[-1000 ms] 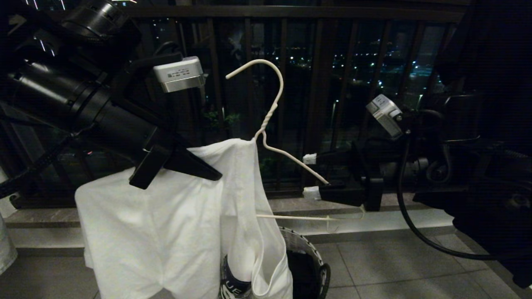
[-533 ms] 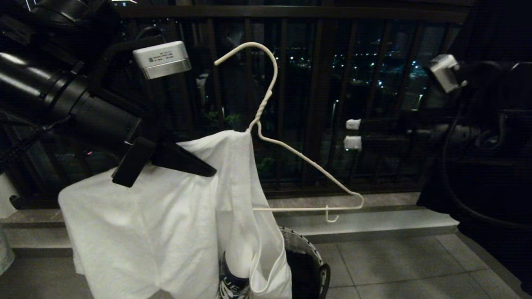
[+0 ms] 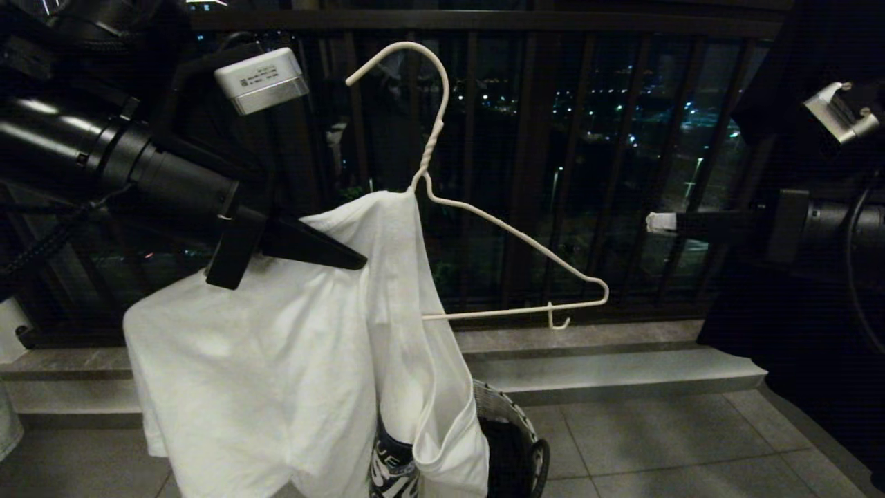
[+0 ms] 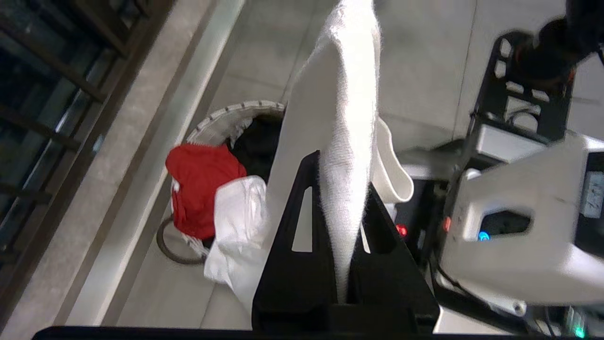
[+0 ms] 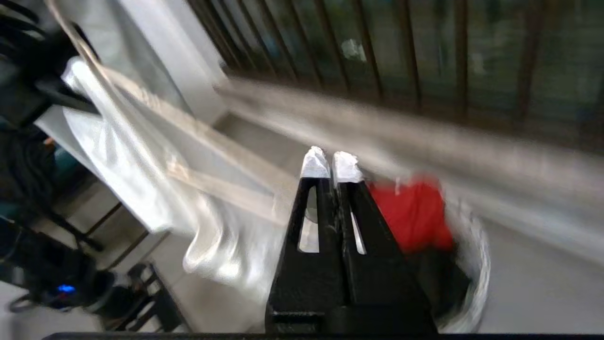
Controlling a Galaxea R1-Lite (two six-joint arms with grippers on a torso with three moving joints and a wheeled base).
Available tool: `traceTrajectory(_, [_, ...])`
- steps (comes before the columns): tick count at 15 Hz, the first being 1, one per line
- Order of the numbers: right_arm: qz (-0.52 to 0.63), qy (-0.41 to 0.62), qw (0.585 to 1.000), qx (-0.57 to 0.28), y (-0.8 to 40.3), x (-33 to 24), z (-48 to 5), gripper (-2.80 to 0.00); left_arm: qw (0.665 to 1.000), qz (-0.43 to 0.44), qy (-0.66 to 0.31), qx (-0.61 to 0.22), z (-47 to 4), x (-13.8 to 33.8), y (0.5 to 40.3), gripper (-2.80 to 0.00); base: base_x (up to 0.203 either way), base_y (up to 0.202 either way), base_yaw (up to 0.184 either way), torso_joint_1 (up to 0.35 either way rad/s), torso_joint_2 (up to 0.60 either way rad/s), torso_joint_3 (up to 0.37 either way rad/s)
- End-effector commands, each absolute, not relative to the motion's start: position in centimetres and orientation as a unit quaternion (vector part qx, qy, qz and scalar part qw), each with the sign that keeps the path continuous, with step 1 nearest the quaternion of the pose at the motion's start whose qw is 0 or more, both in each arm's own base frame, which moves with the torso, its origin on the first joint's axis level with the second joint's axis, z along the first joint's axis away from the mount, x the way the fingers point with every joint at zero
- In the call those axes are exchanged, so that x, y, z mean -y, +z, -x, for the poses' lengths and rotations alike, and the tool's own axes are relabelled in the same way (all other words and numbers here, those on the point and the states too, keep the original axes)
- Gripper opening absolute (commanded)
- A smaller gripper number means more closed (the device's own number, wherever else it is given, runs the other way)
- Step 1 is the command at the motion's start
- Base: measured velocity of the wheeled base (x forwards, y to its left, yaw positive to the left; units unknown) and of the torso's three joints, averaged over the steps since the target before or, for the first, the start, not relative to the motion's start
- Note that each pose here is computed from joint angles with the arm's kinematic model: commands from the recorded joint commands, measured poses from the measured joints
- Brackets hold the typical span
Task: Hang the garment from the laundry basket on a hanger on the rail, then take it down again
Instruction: Hang the clothes on the clothes rack
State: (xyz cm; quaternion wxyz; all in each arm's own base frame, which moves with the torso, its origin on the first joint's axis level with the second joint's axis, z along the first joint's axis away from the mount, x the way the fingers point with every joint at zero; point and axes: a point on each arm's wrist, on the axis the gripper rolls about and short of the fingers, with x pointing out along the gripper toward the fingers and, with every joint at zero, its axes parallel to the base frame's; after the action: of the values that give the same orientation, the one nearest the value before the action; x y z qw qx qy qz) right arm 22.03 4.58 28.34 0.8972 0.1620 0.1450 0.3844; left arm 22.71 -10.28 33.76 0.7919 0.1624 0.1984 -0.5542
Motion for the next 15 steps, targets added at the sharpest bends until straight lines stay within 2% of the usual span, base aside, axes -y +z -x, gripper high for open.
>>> traceTrajectory(1, [-0.197,0.380,0.886,-0.178,28.2,-4.8,-20.9,-2.80,0.792,-0.150,-0.558,-0.197,-23.3,9.9,32.8,-2.80,0.000,0.000,0.000,0.000,0.00,0.000])
traceTrajectory(8, [-0.188,0.335,0.890,-0.245,24.7,-8.9,-20.3,-2.80,0.766,-0.101,-0.615,-0.158,-24.5,9.3,30.7,-2.80,0.000,0.000,0.000,0.000,0.00,0.000])
traceTrajectory(15, [-0.226,0.306,0.871,-0.310,21.1,-14.3,-19.2,-2.80,0.771,-0.100,-0.614,-0.139,-26.1,9.7,29.6,-2.80,0.000,0.000,0.000,0.000,0.00,0.000])
